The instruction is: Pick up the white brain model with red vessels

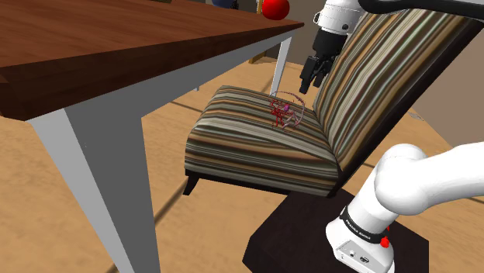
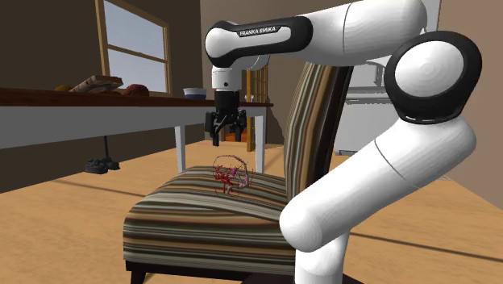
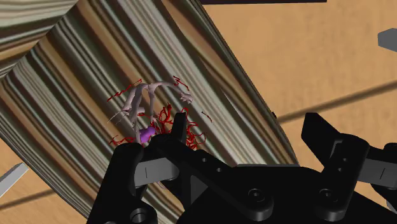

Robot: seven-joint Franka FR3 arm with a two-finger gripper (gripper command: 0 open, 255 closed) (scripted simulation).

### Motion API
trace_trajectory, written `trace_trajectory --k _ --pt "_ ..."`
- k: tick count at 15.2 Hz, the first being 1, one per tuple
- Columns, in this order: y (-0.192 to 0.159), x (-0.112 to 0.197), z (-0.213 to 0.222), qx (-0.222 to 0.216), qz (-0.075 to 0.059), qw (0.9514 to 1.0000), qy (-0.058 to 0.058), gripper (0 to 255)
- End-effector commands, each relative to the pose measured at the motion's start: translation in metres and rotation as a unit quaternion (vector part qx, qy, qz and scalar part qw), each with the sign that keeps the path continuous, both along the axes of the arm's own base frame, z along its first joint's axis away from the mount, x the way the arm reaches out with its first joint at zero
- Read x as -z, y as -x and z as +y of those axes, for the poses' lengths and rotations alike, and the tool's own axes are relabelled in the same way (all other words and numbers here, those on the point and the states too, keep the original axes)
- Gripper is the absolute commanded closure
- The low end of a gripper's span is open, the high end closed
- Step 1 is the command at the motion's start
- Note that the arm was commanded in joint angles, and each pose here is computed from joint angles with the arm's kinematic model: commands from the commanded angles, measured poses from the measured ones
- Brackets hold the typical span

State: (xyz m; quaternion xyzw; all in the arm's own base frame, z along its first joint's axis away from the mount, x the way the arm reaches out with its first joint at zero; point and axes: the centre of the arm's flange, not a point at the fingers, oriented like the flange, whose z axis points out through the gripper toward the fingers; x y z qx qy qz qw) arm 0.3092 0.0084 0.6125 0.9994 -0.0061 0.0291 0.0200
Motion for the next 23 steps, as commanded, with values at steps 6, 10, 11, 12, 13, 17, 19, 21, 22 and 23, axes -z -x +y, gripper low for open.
trace_trajectory --k 6,10,11,12,13,17,19,21,22,23 --pt "-0.044 0.022 -0.058 -0.063 0.021 0.9975 -0.024 0" --pt "-0.083 0.043 -0.099 -0.113 0.038 0.9919 -0.044 0" --pt "-0.093 0.048 -0.109 -0.126 0.043 0.99 -0.049 0" --pt "-0.104 0.054 -0.118 -0.138 0.047 0.9879 -0.053 0" --pt "-0.112 0.059 -0.125 -0.148 0.05 0.9861 -0.057 0" --pt "-0.112 0.08 -0.125 -0.148 0.05 0.9861 -0.057 0" --pt "-0.112 0.09 -0.125 -0.148 0.05 0.9861 -0.057 0" --pt "-0.112 0.099 -0.125 -0.148 0.05 0.9861 -0.057 0" --pt "-0.112 0.099 -0.125 -0.148 0.05 0.9861 -0.057 0" --pt "-0.113 0.099 -0.125 -0.148 0.05 0.9861 -0.057 255"
